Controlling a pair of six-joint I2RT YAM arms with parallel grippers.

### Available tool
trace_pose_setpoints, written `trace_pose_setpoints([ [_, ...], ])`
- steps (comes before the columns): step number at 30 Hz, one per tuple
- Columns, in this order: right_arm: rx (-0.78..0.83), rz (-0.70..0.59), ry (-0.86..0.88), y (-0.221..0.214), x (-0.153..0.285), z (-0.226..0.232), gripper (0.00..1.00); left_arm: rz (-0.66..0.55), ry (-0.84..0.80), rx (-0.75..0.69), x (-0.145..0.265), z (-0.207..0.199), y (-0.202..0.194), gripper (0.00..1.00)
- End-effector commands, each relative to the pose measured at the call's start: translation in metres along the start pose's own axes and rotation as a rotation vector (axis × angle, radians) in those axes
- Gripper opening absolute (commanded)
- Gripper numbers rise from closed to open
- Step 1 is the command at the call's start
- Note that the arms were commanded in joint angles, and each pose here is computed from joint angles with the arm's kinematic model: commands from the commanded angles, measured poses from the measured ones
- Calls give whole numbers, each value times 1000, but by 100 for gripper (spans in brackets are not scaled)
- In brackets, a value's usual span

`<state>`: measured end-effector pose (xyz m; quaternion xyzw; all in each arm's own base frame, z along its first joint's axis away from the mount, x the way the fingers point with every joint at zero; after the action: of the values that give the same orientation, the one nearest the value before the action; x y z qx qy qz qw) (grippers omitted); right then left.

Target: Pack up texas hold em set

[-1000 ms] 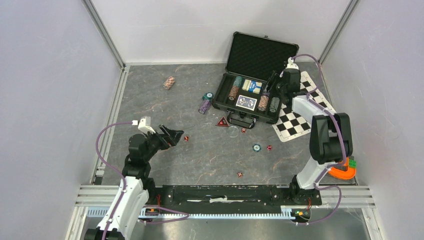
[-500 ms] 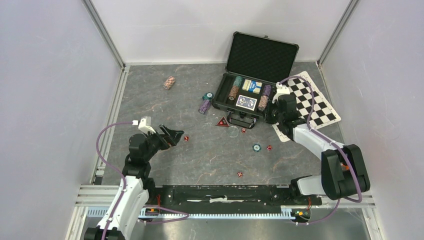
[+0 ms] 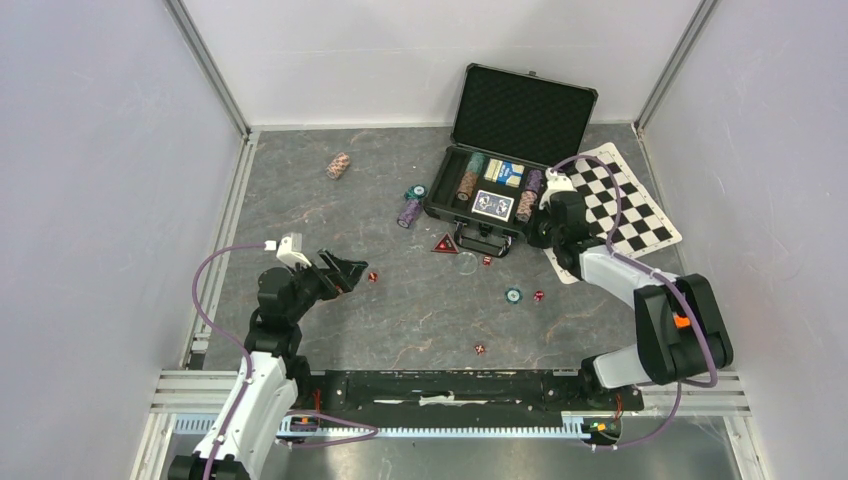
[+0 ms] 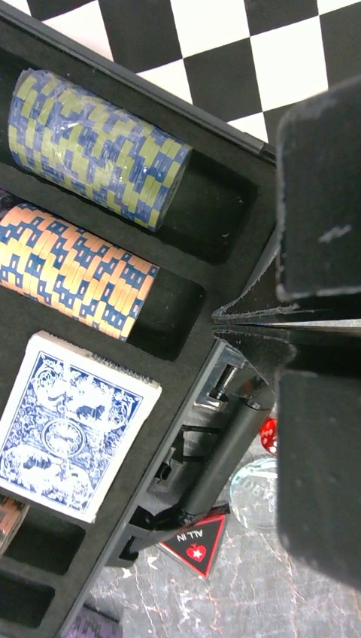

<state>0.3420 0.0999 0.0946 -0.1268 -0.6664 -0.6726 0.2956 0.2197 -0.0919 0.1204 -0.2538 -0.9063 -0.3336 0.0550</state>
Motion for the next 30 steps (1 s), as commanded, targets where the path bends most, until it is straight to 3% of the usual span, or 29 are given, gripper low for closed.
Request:
trace_pose_setpoints([
  [1, 3, -68, -56, 29, -12, -5, 0, -24, -27, -35, -1, -5, 6, 100],
  [10, -14, -6, -247, 39, -36, -32, 0, -22, -24, -33, -1, -4, 6, 100],
  [18, -8, -19, -164, 44, -28, -19, 0, -23, -24, -34, -1, -5, 7, 100],
  [27, 58, -113, -80, 35, 38, -9, 33, -20, -21, -32, -2, -4, 6, 100],
  [30, 52, -93, -120, 24, 57, -16, 77, -24, -17, -30, -2, -4, 7, 100],
])
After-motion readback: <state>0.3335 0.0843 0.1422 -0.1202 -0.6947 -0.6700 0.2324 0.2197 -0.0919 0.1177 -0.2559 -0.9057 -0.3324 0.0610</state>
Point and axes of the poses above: each gripper's point midway between its finger pads, its own x axis back along the fingers, its own z axis along the line the jaws close on, y = z × x, the point moved 3 cm from there along x, back along the fingers, and after that the axes turned 10 degrees about x, right-handed, at the moved point
